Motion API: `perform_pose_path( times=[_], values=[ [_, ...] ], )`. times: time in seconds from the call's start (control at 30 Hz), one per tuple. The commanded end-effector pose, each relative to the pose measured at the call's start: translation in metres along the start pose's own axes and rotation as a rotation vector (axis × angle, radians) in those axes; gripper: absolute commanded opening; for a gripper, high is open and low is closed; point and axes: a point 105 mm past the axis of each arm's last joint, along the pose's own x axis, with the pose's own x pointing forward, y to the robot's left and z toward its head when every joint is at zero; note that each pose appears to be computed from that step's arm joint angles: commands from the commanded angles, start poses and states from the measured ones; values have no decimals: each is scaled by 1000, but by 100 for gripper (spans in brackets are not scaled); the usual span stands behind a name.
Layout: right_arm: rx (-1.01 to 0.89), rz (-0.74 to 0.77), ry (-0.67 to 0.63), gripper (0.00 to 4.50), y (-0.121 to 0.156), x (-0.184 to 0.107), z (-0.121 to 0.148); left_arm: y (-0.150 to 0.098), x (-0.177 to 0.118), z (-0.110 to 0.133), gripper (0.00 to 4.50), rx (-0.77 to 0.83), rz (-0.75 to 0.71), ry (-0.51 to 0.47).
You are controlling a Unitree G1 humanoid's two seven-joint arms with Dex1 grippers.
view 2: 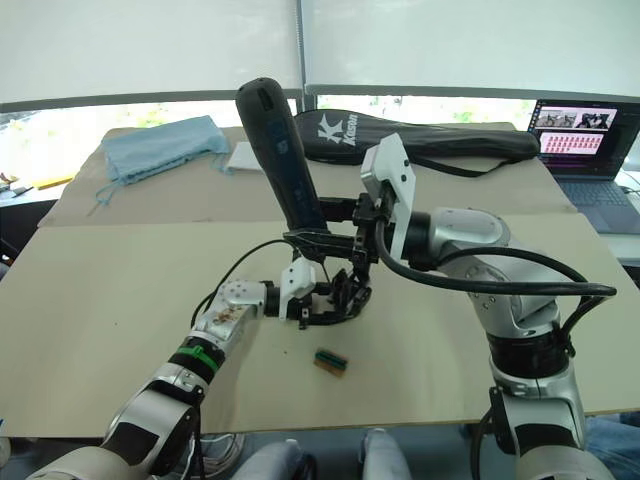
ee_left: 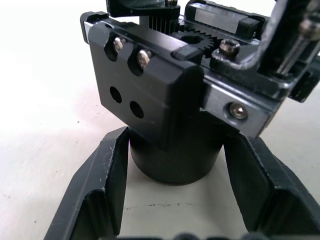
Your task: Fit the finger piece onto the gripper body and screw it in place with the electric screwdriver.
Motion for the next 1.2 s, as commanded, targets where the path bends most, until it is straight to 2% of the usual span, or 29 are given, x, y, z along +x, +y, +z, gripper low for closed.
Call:
perform_pose_path(
  times=[0.03,0.53,1.2],
  values=[
    [-60,14,-36,188,5,-1,11,5,0,21,230,55,11,-54],
    [-60,17,-80,188,6,3,24,6,0,21,230,54,11,-53],
    [-80,9,-44,188,3,1,18,6,0,21,230,55,11,-53]
  ],
)
